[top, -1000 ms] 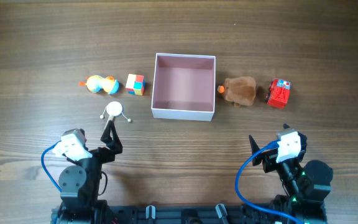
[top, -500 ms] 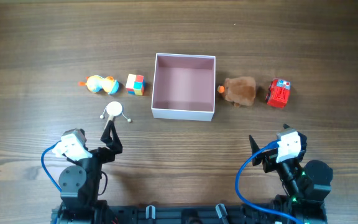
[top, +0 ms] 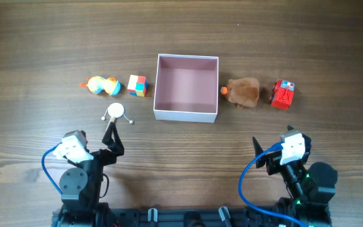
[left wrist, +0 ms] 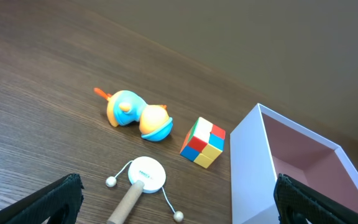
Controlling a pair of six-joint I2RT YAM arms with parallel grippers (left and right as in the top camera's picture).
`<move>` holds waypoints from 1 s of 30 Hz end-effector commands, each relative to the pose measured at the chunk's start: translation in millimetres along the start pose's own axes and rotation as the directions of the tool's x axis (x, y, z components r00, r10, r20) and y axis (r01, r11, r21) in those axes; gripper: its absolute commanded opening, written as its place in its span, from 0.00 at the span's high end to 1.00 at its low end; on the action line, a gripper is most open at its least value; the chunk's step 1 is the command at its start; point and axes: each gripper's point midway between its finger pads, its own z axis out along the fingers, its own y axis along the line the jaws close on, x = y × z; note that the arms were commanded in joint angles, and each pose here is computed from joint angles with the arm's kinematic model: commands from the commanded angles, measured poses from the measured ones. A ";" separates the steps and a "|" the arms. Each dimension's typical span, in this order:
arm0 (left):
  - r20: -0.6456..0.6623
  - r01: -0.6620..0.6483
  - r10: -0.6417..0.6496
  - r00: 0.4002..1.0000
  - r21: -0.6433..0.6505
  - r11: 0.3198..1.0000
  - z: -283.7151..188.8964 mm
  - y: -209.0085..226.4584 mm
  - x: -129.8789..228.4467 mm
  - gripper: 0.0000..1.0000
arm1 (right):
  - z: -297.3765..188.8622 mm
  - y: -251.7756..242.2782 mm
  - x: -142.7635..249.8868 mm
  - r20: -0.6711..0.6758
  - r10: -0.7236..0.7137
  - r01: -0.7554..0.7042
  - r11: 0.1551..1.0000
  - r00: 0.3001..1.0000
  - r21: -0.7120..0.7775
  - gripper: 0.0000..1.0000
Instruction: Pack container
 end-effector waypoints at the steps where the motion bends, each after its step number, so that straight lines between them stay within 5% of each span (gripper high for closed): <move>1: 0.034 -0.017 0.017 0.999 -0.003 1.000 0.9 0.7 -4.6 0.00 | -0.5 3.4 -9.8 0.047 0.001 0.000 1.000 0.999 -0.020 0.00; 11: 0.000 -0.016 0.016 1.000 0.064 0.998 0.8 -10.9 1.2 0.00 | -7.8 33.2 -40.9 0.094 0.372 -0.339 0.906 0.924 -0.254 0.00; 19: -0.011 -0.019 0.021 1.000 0.116 0.993 -8.9 -37.0 -32.3 0.00 | -27.3 27.1 -100.5 0.174 0.354 -0.301 0.915 0.919 -0.270 0.00; 30: -0.231 -0.169 0.165 0.959 0.005 0.986 31.2 -59.0 -85.2 0.00 | 2.4 -10.2 -160.2 -0.138 0.420 -0.438 0.885 0.897 -0.157 0.00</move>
